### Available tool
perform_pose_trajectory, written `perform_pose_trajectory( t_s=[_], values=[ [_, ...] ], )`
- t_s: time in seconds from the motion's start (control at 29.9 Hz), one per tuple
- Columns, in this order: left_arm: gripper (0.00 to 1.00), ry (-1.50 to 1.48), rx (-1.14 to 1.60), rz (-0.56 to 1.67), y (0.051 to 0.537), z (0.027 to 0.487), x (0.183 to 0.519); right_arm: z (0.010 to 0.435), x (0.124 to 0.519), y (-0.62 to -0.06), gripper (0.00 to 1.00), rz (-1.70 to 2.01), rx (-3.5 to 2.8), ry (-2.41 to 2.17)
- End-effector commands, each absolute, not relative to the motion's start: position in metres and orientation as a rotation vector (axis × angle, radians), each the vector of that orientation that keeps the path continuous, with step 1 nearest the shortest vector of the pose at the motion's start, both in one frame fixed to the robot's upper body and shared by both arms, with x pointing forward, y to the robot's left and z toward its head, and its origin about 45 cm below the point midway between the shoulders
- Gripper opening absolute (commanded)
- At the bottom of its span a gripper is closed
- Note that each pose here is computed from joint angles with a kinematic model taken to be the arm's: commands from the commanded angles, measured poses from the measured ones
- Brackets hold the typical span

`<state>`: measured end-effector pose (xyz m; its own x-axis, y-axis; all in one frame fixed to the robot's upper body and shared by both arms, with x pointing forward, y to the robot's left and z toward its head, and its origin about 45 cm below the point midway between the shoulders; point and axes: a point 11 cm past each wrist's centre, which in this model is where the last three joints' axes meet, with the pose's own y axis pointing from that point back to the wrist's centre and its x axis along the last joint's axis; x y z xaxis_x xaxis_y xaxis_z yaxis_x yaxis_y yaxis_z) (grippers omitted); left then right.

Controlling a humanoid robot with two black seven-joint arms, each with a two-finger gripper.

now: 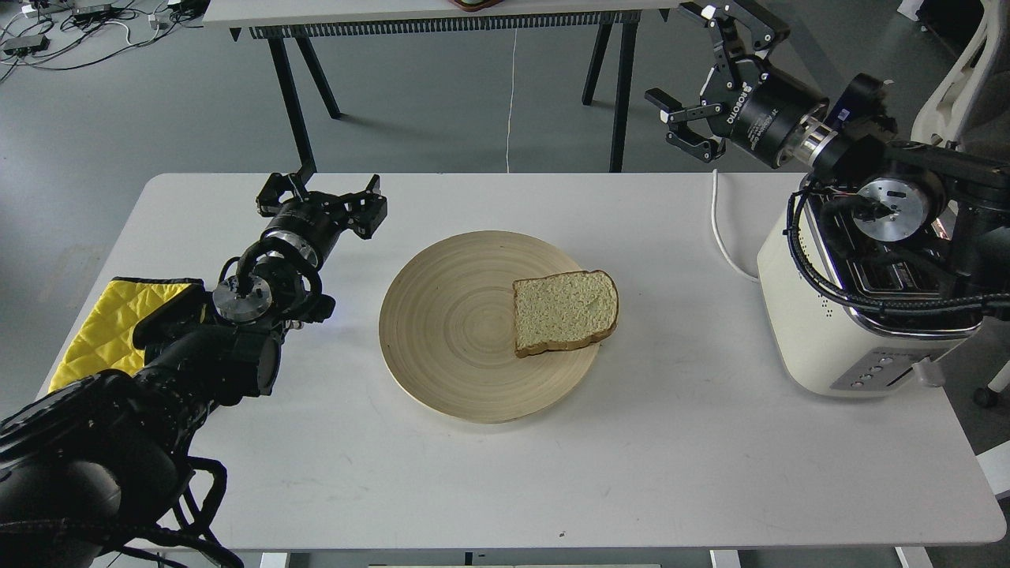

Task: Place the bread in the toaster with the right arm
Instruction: 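Swing the right gripper over the toaster and rotate it sideways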

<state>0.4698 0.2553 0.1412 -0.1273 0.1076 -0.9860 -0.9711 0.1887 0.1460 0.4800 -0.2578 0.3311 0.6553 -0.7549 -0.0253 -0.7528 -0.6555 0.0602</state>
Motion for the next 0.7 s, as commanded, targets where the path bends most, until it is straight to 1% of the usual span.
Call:
perform_pose_trajectory(
  t_s=[0.0, 0.23, 0.33, 0.53, 0.67],
  values=[
    [1.00, 1.325, -0.926, 1.203, 0.255, 0.141, 0.470, 0.341, 0.479, -0.262, 0.99, 0.126, 2.682, -1.118],
    [1.00, 1.325, -0.926, 1.203, 0.255, 0.141, 0.470, 0.326, 0.454, -0.260, 0.99, 0.216, 2.443, -0.796],
    [1.00, 1.325, -0.926, 1.203, 0.255, 0.141, 0.470, 0.324, 0.445, -0.260, 0.99, 0.332, 2.300, -0.693],
    [1.00, 1.325, -0.926, 1.203, 0.255, 0.141, 0.470, 0.307, 0.443, -0.267, 0.99, 0.461, 2.155, -0.650],
    [1.00, 1.325, -0.926, 1.203, 0.255, 0.141, 0.470, 0.281, 0.435, -0.260, 0.99, 0.432, 2.161, -0.609]
  ],
)
